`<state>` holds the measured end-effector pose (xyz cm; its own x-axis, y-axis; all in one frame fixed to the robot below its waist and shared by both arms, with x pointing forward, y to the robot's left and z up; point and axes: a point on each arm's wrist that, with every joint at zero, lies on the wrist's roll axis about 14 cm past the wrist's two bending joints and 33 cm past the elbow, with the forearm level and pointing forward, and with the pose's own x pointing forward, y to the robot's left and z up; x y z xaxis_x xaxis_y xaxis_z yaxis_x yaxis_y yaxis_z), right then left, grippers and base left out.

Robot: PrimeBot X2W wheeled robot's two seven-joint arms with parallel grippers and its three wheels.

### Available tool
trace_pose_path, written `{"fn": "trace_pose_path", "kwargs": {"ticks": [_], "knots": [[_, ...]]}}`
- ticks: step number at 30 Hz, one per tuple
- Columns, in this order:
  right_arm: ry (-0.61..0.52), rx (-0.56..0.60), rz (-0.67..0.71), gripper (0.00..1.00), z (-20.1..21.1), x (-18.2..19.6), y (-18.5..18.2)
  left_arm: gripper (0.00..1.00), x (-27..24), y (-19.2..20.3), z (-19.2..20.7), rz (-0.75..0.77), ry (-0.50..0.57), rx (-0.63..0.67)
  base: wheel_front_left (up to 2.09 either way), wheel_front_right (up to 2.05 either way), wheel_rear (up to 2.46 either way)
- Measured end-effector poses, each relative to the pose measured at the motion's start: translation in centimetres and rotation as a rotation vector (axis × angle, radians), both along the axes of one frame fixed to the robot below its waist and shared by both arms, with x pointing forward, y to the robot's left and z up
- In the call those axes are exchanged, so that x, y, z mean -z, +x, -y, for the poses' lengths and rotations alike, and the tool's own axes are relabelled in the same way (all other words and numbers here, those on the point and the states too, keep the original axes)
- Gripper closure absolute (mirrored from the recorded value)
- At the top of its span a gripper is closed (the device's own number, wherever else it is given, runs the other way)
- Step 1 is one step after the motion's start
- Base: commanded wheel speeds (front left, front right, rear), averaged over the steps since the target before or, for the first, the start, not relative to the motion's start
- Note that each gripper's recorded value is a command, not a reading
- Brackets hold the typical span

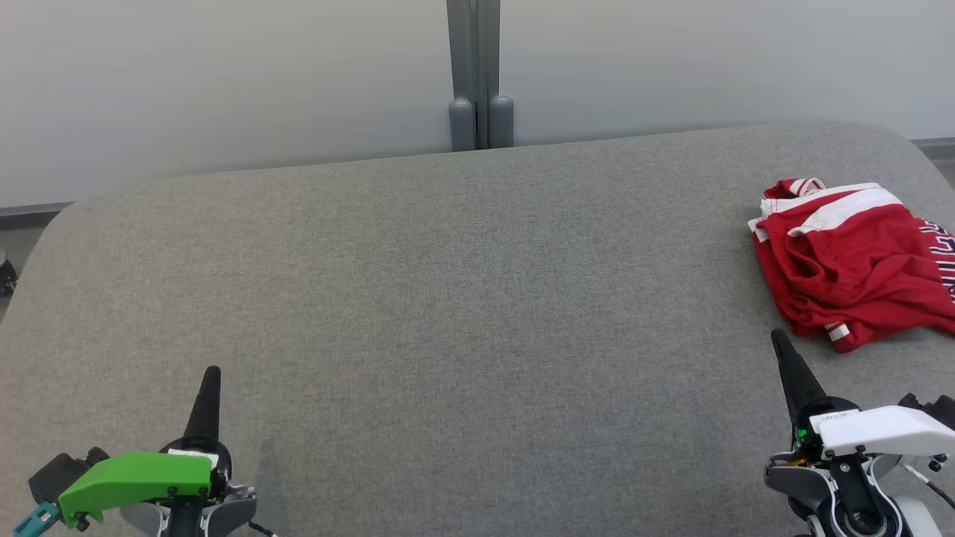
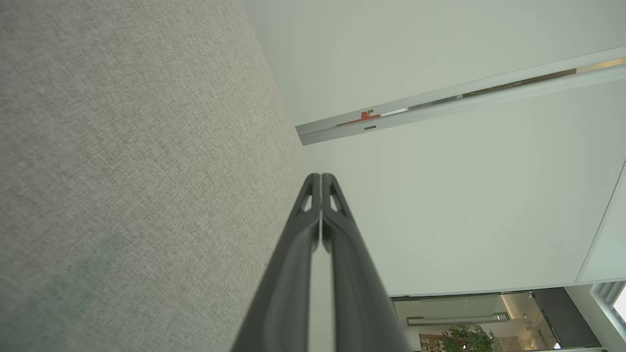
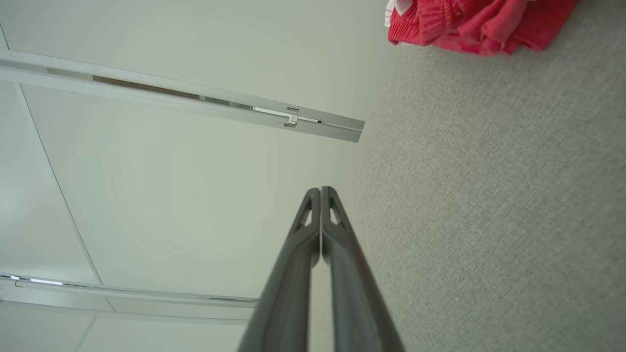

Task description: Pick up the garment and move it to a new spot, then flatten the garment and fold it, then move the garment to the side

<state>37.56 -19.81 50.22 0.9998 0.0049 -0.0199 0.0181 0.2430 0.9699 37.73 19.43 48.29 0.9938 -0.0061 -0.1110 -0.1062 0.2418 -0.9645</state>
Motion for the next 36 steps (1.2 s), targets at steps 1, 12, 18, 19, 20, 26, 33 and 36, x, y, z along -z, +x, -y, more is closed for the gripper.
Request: {"fn": "trace_pose_path", "kwargs": {"ticks": [1,12,18,19,20,26,33,36], "knots": [[0.008,-0.001,0.001,1.0,0.0,0.0,0.1,1.0,-0.1,0.1,0.0,0.003,-0.008,-0.001,0.0,0.0,0.0],[0.093,0.003,0.004,1.0,0.1,-0.1,0.5,1.0,-0.7,0.4,-0.2,0.033,-0.095,-0.008,0.0,0.0,0.0],[0.138,0.006,0.001,1.0,0.1,0.0,0.6,1.0,-1.0,0.5,-0.3,0.048,-0.139,-0.012,0.0,0.0,0.0],[0.144,0.006,0.003,1.0,0.1,-0.1,0.7,1.0,-1.0,0.5,-0.3,0.049,-0.144,-0.014,0.0,0.0,0.0],[0.15,0.005,0.004,1.0,0.1,-0.1,0.7,1.0,-1.1,0.6,-0.3,0.054,-0.152,-0.015,0.0,0.0,0.0],[0.192,0.009,0.006,1.0,0.2,-0.1,0.9,1.0,-1.5,0.8,-0.4,0.073,-0.194,-0.015,0.0,0.0,0.0],[0.247,0.011,0.011,1.0,0.2,-0.3,1.2,1.0,-2.1,1.0,-0.6,0.098,-0.245,-0.022,0.0,0.0,0.0],[0.249,0.008,0.012,1.0,0.2,-0.3,1.3,1.0,-2.1,1.0,-0.6,0.1,-0.246,-0.022,0.0,0.0,0.0]]}}
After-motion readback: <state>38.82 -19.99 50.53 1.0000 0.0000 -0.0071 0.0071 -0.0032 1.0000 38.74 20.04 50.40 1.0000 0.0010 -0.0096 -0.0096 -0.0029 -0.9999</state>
